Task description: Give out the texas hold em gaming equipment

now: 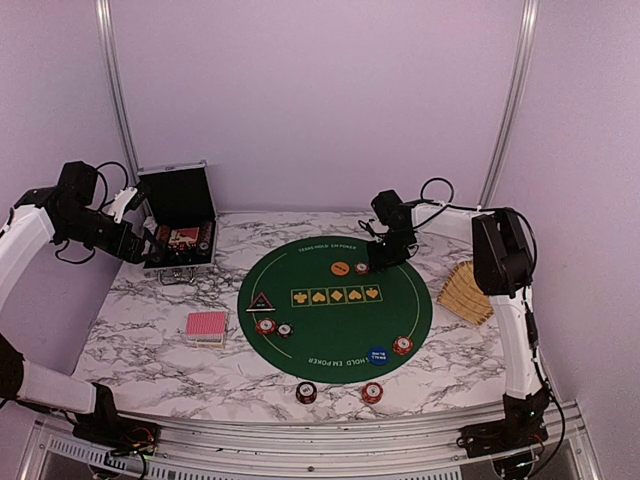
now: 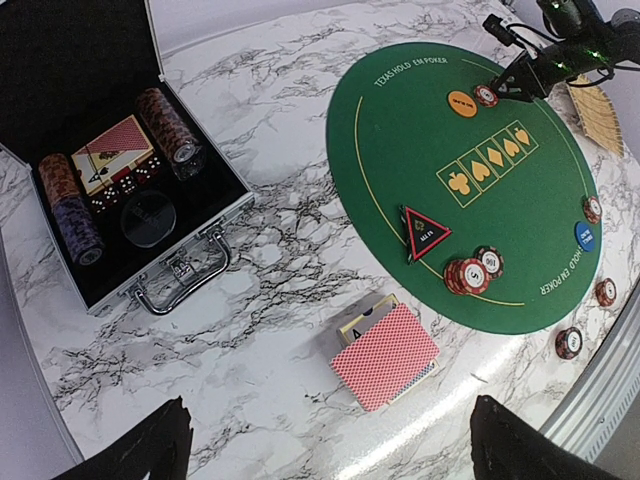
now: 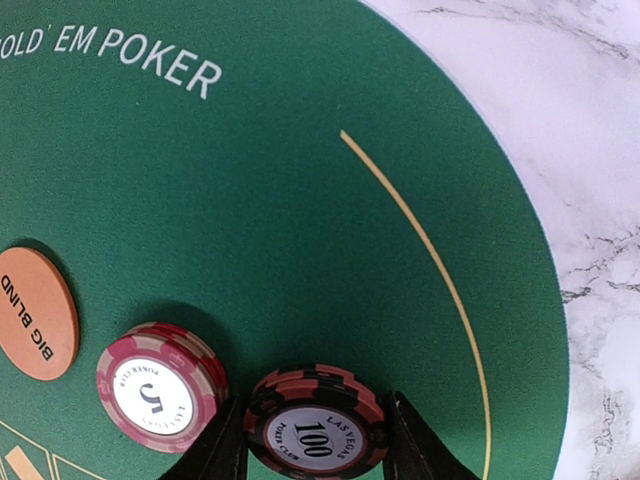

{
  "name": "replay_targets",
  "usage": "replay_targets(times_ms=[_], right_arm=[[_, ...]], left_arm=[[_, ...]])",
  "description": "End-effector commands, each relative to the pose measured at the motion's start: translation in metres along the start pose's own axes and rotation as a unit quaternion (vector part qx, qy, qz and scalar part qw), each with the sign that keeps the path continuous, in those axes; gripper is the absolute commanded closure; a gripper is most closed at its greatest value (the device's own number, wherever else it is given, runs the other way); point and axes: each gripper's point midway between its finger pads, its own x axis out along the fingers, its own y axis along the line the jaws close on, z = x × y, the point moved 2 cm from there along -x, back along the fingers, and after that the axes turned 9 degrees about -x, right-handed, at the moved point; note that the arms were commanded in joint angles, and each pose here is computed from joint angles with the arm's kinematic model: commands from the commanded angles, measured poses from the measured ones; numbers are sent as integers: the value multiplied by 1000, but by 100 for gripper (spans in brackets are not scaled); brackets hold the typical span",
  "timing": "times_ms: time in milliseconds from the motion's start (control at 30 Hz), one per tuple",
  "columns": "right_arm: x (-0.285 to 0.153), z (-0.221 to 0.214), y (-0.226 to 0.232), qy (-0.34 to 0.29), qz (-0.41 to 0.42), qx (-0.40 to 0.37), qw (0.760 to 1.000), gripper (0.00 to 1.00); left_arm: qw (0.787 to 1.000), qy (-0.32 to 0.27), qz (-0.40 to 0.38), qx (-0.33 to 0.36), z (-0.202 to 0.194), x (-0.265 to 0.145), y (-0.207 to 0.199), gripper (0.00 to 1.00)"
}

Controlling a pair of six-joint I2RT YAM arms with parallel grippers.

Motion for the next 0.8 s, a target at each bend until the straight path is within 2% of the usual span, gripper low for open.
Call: replay_targets(times_ms=[0, 233, 467, 633, 767], right_arm=[[-3, 5, -7, -8, -4, 12, 1000, 55], [-22, 17, -7, -28, -3, 12, 1000, 47], [-70, 30, 2, -64, -3, -5, 998, 44], [-105, 16, 40, -76, 3, -46, 996, 37], [-126, -17, 107, -76, 39, -106, 991, 25]], left_arm=[[1000, 0, -1, 2, 3, -4, -1, 1], [1000, -2, -6, 5, 3, -5, -4, 1], [1000, 3, -8, 7, 1, -3, -3, 1], [1000, 5, -9, 11, -1, -3, -3, 1], [1000, 6, -6, 14, -3, -3, -3, 1]])
